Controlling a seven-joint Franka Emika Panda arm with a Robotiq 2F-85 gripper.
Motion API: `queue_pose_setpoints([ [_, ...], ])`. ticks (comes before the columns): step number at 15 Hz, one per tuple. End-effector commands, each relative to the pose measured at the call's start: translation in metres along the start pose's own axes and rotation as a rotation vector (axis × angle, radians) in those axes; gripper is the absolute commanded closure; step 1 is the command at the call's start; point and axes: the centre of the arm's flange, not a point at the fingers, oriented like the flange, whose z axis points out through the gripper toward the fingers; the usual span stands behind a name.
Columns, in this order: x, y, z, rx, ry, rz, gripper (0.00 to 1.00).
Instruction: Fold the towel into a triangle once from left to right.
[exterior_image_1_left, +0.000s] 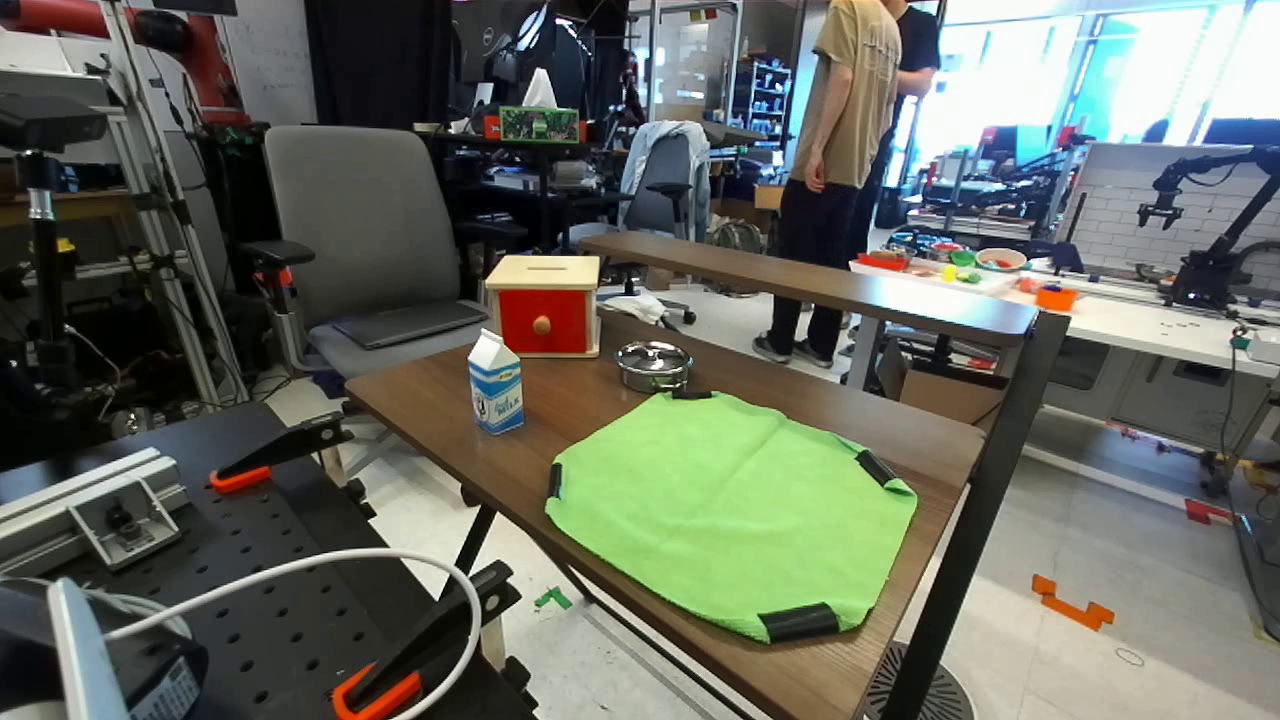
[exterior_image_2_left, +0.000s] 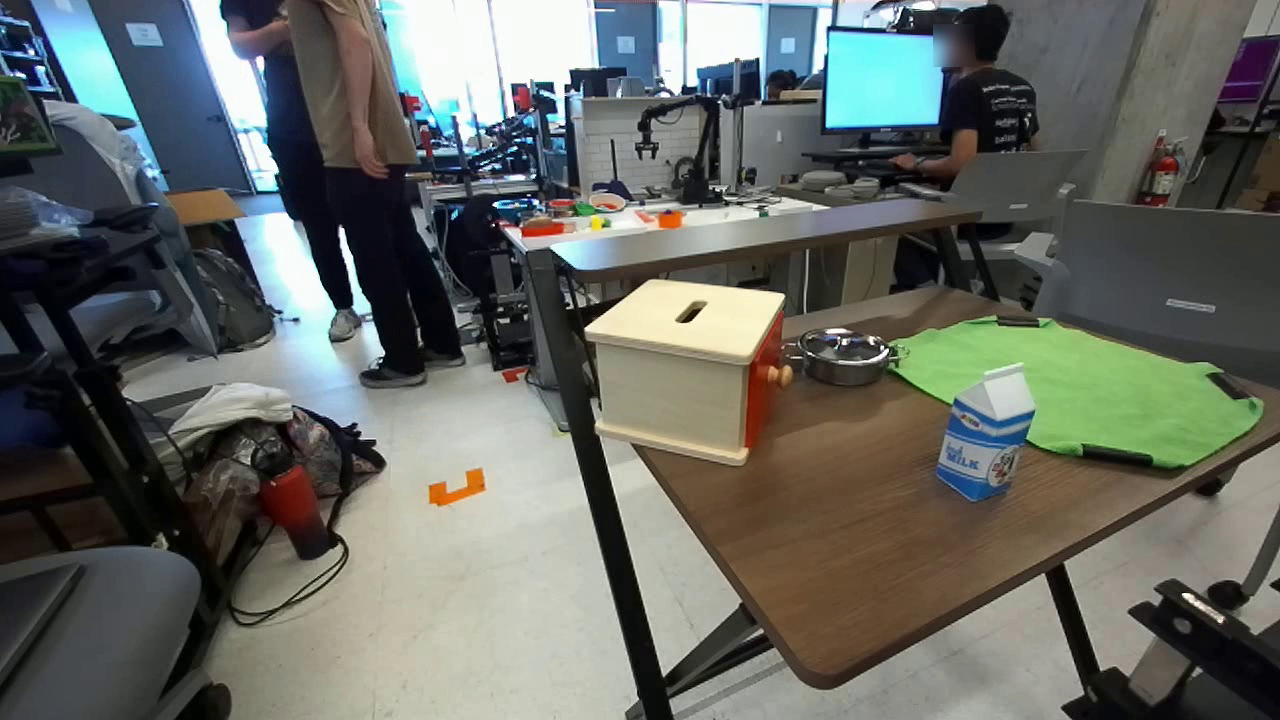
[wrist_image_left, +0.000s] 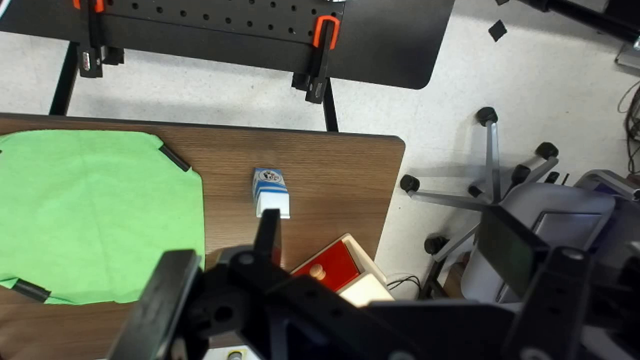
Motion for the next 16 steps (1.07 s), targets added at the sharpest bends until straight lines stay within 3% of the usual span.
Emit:
queue_pose_setpoints([
  [1,0.0,0.0,0.0,0.0,0.0,0.0,0.0],
  [13,0.0,0.0,0.0,0.0,0.0,0.0,0.0],
  [16,-0.003,0.003,0.021,-0.068,-0.011,-0.1,0.0],
])
